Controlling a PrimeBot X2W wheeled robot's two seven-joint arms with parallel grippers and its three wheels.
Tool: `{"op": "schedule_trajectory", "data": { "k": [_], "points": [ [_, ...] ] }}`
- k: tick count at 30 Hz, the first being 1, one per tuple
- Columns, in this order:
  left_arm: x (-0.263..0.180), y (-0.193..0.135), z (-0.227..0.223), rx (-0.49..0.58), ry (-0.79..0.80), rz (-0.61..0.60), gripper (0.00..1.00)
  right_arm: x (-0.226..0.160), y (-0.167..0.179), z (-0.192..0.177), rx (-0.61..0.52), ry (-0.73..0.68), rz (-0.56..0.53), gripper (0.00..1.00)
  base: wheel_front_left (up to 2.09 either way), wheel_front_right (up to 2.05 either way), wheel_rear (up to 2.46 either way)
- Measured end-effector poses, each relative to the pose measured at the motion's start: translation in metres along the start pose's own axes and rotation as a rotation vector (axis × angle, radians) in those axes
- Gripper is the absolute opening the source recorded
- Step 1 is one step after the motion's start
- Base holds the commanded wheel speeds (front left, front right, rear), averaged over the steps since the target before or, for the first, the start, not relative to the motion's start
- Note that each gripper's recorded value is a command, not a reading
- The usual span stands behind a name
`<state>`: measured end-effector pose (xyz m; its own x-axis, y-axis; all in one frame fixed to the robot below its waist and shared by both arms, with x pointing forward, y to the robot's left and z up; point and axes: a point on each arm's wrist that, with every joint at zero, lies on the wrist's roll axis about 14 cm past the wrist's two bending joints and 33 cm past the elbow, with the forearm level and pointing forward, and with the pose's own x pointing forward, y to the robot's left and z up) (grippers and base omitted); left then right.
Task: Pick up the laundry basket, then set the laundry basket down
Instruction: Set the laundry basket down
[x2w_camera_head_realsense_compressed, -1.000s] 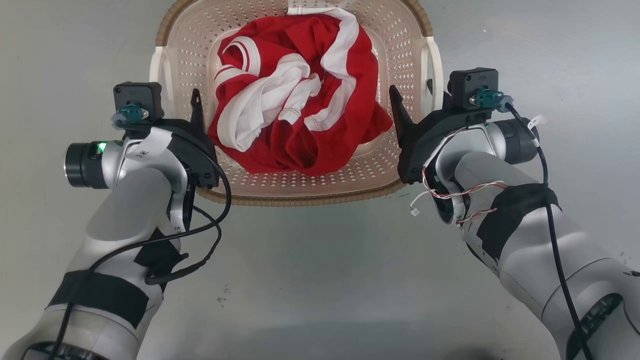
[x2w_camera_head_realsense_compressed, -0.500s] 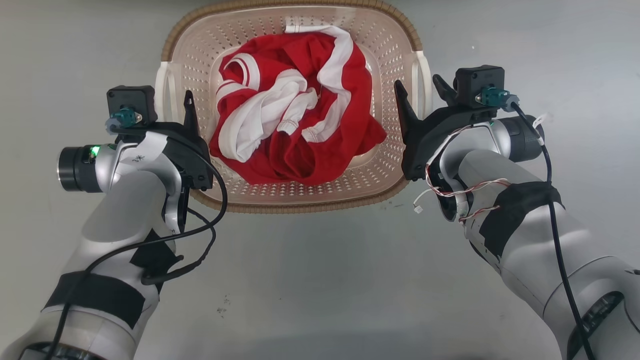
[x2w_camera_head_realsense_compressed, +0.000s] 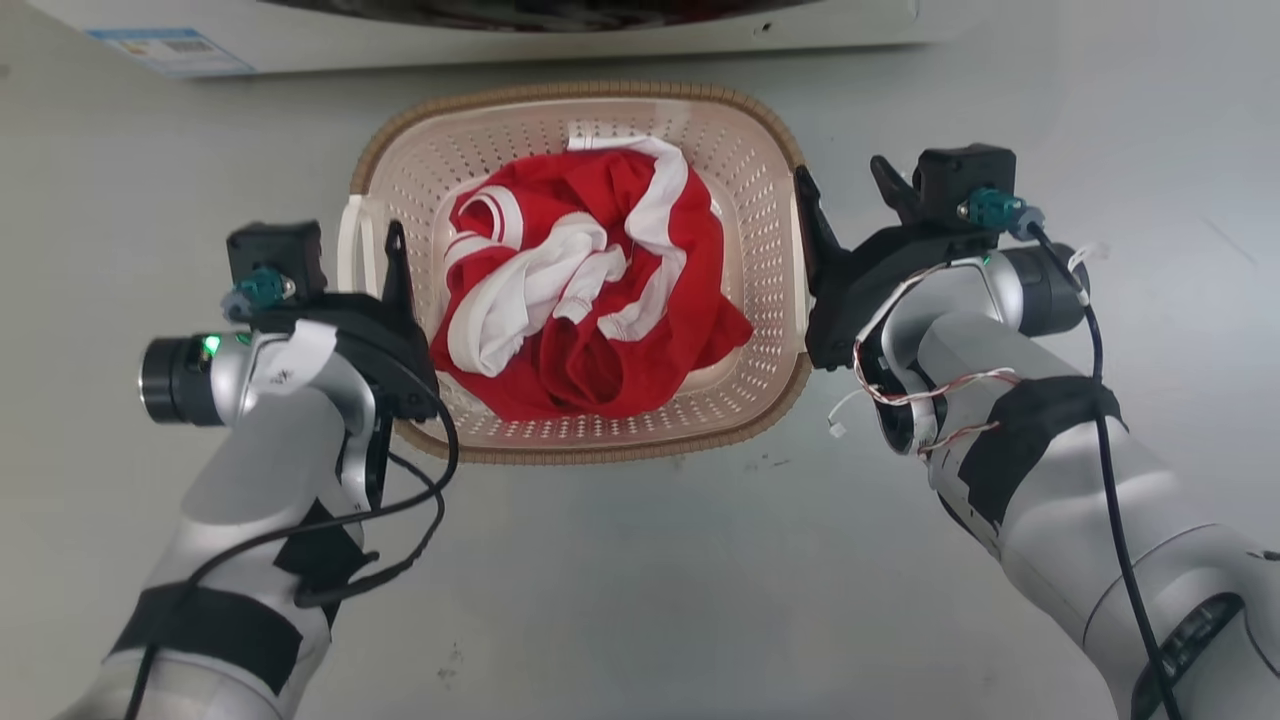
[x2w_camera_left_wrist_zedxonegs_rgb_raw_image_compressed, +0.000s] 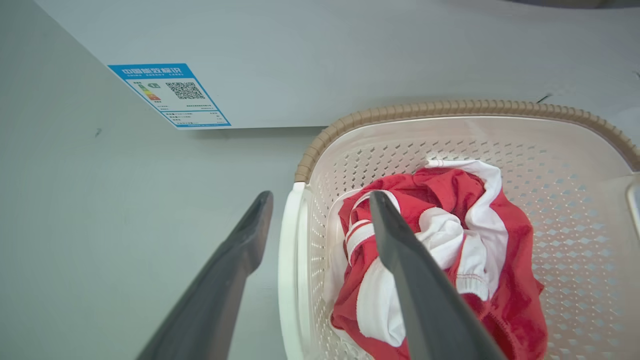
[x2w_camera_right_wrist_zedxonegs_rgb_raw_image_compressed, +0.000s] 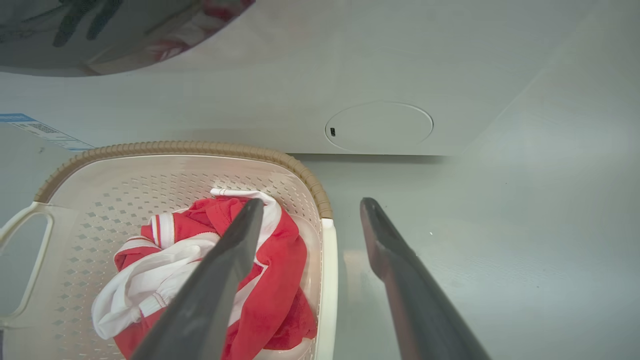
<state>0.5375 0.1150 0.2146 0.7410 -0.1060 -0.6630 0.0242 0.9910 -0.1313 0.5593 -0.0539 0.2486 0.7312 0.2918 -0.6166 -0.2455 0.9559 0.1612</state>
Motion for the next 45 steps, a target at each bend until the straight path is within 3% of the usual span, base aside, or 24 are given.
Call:
{"op": "schedule_trajectory", "data": {
  "k": [9,24,45],
  "points": [
    [-0.037,-0.006,0.005,-0.022,-0.027,-0.01,1.0,-0.039,-0.001,0.0,0.044,-0.007,-0.028,1.0,0.0,0.0,0.0],
    [-0.105,-0.026,0.032,-0.066,-0.16,-0.055,1.0,-0.101,0.025,0.034,0.124,-0.125,-0.003,1.0,0.0,0.0,0.0],
    [-0.201,-0.03,0.046,-0.083,-0.36,-0.076,1.0,-0.19,0.038,0.026,0.144,-0.259,0.006,1.0,0.0,0.0,0.0]
  ]
}}
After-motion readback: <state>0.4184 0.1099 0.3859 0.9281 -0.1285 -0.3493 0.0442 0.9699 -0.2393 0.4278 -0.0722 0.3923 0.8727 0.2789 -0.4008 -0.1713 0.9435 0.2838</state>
